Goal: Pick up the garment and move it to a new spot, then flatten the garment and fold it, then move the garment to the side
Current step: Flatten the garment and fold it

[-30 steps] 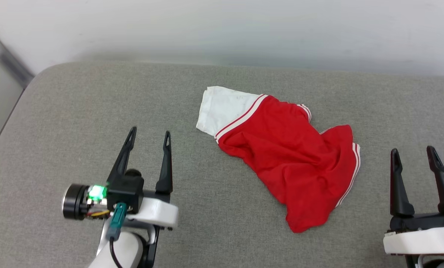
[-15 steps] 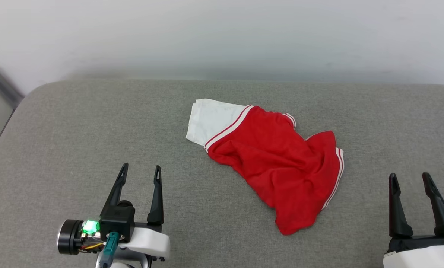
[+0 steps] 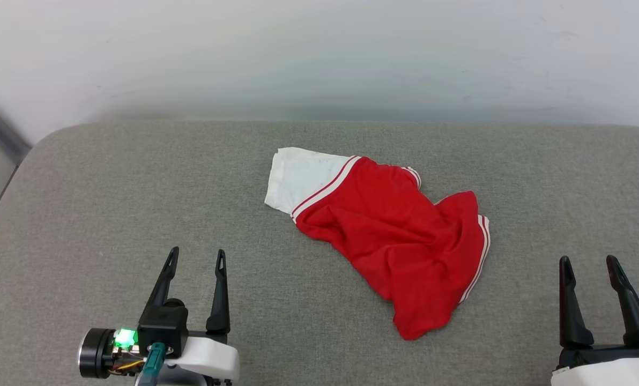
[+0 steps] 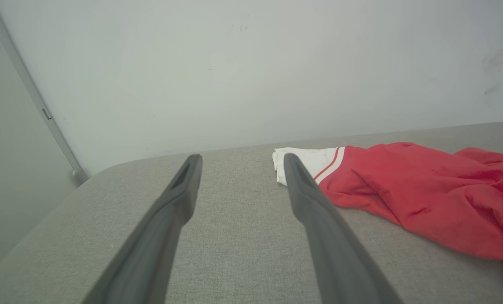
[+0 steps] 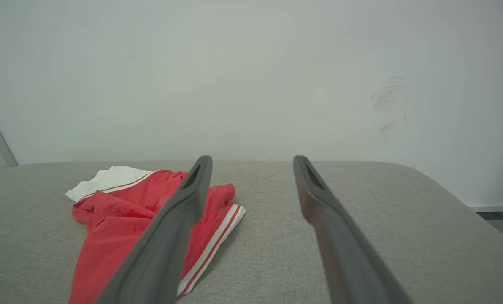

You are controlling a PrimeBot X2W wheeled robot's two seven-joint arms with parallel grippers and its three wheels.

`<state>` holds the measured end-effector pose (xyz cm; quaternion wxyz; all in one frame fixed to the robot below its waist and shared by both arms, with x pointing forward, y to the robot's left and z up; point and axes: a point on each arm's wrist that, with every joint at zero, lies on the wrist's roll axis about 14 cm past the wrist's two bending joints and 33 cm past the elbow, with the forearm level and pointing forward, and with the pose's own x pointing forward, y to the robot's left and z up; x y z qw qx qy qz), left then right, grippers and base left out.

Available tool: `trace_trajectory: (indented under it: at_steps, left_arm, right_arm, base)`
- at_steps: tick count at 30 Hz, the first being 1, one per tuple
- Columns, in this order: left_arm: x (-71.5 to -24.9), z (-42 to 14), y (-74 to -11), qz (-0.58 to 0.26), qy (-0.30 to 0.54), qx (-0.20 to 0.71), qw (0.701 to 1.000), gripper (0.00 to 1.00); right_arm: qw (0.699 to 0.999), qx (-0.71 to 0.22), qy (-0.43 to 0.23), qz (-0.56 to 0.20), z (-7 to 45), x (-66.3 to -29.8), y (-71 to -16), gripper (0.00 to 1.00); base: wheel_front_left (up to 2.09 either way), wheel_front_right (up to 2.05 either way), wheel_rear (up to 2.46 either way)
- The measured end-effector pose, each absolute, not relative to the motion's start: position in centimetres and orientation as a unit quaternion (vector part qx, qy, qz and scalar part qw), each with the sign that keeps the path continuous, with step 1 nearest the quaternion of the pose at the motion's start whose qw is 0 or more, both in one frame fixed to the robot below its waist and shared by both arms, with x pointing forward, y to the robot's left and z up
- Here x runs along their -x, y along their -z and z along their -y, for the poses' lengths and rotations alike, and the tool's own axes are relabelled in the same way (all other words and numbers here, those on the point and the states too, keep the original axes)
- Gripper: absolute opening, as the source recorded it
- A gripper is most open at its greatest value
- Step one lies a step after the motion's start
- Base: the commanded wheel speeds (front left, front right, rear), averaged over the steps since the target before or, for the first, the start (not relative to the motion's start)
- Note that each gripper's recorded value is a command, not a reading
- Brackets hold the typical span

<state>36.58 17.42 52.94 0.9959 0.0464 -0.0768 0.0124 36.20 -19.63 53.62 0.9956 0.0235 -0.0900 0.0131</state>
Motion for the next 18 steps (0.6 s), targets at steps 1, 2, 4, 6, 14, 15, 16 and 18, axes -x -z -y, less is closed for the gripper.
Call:
trace_trajectory:
  at_steps: [1,2,4,6,14,15,16,18]
  left_arm:
    - [-36.5,-17.5,-52.9,0.076,-0.012,-0.046,0.996,1.00]
    - [-36.5,-17.5,-52.9,0.076,-0.014,-0.047,0.996,1.00]
    - [-36.5,-17.7,-52.8,0.075,-0.014,-0.048,0.996,1.00]
    - [-36.4,-17.7,-52.7,0.074,-0.015,-0.049,0.996,1.00]
    - [-36.6,-17.8,-52.5,0.069,-0.009,-0.049,0.996,1.00]
    - [-36.9,-17.8,-52.7,0.073,-0.006,-0.049,0.996,1.00]
    - [-37.4,-17.7,-53.2,0.079,-0.001,-0.048,0.996,1.00]
    - [-38.6,-17.6,-54.6,0.100,0.012,-0.045,0.994,1.00]
  right_arm:
    - [0.996,-0.024,-0.014,0.090,19.6,-36.2,-53.6,1.00]
    - [0.996,-0.024,-0.014,0.090,19.5,-36.2,-53.7,1.00]
    - [0.995,-0.024,-0.016,0.091,19.5,-36.2,-53.7,1.00]
    - [0.995,-0.024,-0.016,0.091,19.4,-36.2,-53.7,1.00]
    - [0.996,-0.024,-0.016,0.090,19.4,-36.2,-53.6,1.00]
    - [0.996,-0.024,-0.016,0.089,19.4,-36.3,-53.6,1.00]
    - [0.996,-0.024,-0.017,0.088,19.4,-36.4,-53.5,1.00]
    - [0.996,-0.022,-0.017,0.088,19.3,-36.7,-53.5,1.00]
  base:
    - [0.00,0.00,0.00]
    - [0.00,0.00,0.00]
    - [0.00,0.00,0.00]
    - [0.00,0.00,0.00]
    - [0.00,0.00,0.00]
    - [0.00,0.00,0.00]
    - [0.00,0.00,0.00]
    - [0.00,0.00,0.00]
